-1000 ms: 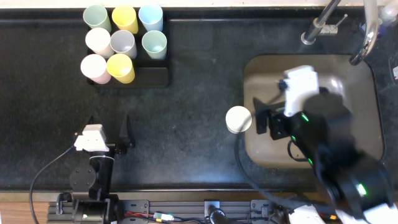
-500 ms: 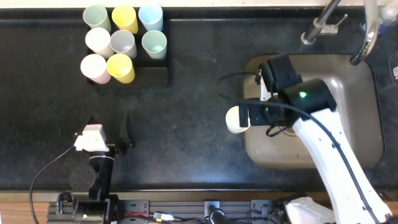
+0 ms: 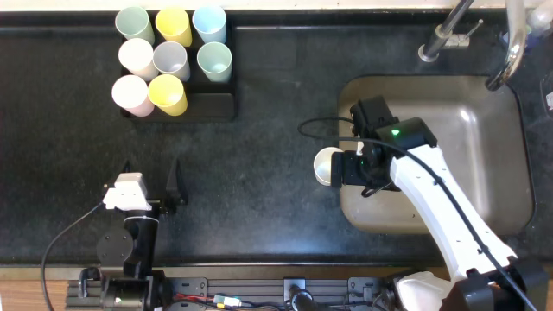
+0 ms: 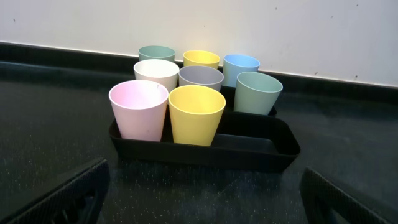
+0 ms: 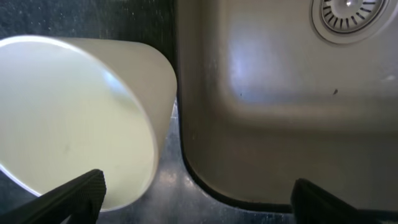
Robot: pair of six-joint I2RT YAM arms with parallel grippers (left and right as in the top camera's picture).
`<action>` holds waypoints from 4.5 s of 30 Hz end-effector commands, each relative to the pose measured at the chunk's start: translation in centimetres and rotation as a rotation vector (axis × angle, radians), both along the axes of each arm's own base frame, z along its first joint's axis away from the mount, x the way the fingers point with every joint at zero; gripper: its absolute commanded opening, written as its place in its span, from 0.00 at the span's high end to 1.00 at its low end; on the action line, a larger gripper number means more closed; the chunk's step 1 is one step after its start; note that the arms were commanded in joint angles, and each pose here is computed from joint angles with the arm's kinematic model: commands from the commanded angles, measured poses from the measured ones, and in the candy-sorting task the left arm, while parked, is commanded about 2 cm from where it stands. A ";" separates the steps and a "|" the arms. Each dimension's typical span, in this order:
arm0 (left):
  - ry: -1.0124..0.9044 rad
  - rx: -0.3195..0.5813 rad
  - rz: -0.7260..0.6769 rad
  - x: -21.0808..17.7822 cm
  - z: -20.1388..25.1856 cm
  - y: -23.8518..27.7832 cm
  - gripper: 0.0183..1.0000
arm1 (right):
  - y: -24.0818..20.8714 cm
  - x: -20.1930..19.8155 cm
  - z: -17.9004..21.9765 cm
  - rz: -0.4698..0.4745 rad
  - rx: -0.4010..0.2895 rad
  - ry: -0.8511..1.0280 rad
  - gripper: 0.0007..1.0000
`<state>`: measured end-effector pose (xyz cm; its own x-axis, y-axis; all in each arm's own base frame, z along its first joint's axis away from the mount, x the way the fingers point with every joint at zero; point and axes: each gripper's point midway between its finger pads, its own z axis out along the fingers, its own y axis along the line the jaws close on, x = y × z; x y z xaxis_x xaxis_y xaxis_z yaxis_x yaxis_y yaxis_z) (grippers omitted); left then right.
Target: Store Cups
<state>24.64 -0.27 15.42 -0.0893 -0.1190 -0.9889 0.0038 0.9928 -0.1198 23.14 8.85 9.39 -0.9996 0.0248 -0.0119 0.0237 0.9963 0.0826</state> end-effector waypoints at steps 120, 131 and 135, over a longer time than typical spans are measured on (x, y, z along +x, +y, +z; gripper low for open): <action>0.000 0.011 0.003 0.0 0.0 0.1 0.00 | 19.1 19.3 22.4 0.264 0.304 -0.768 0.28; 0.000 0.011 0.003 0.0 0.0 0.1 0.00 | 1.2 12.4 28.7 0.138 0.131 -1.019 0.00; 0.000 0.011 0.003 0.0 0.0 0.1 0.00 | -1.8 8.0 26.9 0.094 0.103 -1.120 0.00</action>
<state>24.65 -0.27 15.43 -0.0889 -0.1190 -0.9889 0.0039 0.9928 -0.1198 33.99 8.46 38.18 -0.4597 0.0224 -0.8878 -0.1917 0.9736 0.1238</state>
